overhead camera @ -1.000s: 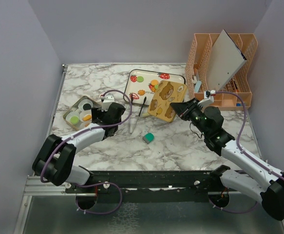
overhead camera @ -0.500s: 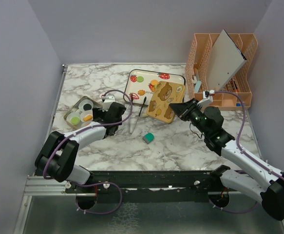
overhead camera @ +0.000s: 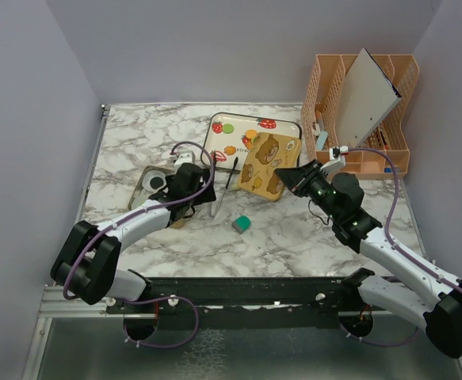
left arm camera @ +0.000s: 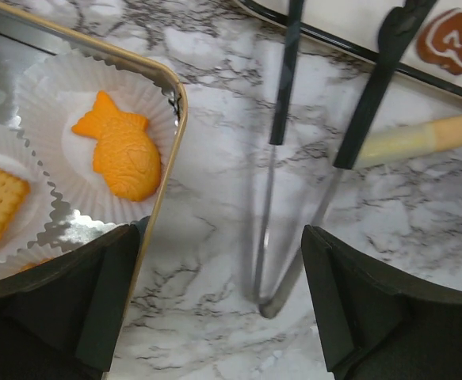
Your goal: Pack the cookies
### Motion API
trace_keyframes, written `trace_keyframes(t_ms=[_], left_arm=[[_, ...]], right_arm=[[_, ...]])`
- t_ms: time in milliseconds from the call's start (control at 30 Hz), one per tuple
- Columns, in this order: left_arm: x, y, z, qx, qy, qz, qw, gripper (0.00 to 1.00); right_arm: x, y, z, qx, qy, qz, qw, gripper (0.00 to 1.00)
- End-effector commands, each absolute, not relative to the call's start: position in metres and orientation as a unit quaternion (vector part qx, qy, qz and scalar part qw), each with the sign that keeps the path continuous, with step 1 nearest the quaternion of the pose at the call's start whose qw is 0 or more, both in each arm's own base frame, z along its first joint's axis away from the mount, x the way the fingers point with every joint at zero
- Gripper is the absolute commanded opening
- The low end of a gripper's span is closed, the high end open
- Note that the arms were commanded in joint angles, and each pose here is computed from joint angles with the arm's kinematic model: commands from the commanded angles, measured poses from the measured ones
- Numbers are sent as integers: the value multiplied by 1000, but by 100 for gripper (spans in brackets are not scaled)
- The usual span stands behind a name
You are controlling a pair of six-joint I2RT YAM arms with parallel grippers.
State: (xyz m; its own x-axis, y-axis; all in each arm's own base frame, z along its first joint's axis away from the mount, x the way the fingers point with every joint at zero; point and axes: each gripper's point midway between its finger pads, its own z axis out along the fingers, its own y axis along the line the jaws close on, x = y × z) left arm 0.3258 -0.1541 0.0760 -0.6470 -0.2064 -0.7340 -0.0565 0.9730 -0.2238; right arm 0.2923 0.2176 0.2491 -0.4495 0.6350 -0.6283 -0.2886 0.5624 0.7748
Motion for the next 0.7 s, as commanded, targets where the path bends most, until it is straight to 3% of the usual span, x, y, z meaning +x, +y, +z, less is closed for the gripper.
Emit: trace_keyframes(t_ms=[0,300,500,667], left_arm=[[318,-211,95,-70,887,-223,398,90],[318,-249,128,-60,859,-289,418,90],[332,-198,168,-89,839,-219,490,93],[333,-151,178,-120,842,-168,499,96]], right_arm=[[287,220,256,98,714,463,516,3],[281,226,256,78,713,477,509,2],[276,244,258,57,703,520,482,2],[276,271,261,29,689,575,440,2]])
